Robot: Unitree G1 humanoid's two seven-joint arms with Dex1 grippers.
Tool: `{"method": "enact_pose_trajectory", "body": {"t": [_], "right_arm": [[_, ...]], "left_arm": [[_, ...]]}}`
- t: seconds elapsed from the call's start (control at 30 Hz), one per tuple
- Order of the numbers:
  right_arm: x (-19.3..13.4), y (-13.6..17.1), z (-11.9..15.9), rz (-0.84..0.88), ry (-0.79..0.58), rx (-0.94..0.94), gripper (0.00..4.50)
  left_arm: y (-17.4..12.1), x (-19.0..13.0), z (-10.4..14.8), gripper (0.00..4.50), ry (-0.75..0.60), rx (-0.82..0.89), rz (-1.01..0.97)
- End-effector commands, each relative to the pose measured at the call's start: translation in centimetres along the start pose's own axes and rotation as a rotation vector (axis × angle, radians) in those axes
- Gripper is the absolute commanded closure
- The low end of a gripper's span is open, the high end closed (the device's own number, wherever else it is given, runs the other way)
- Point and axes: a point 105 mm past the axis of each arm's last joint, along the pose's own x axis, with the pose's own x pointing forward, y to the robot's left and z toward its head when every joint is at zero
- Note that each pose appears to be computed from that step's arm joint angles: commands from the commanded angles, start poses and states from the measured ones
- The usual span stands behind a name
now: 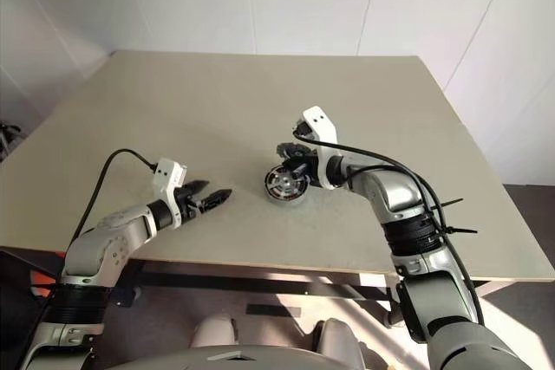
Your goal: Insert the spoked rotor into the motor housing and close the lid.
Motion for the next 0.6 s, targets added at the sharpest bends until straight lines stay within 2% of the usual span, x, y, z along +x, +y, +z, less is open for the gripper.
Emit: {"method": "enact_pose_trajectory", "body": {"t": [0.03,0.13,0.2,0.43,0.6], "right_arm": [[0.5,-1.0,-0.9,-0.029,0.020,0.011,4.44],[1.3,-1.9,-4.5,-0.064,0.108,0.042,4.44],[1.4,-1.8,-5.2,-0.062,0.120,0.051,4.44],[0.8,-0.8,-1.8,-0.014,0.019,0.029,4.44],[-1.4,2.0,0.9,0.107,-0.050,-0.071,4.44]], "left_arm": [[-0.4,-0.2,1.1,0.07,-0.036,0.033,-0.009],[-0.3,-0.3,1.2,0.07,-0.037,0.033,-0.005],[-0.3,-0.4,1.1,0.07,-0.037,0.032,-0.002],[-0.1,-0.2,1.2,0.07,-0.033,0.033,-0.002],[-0.1,-0.1,1.2,0.07,-0.033,0.035,-0.007]]}}
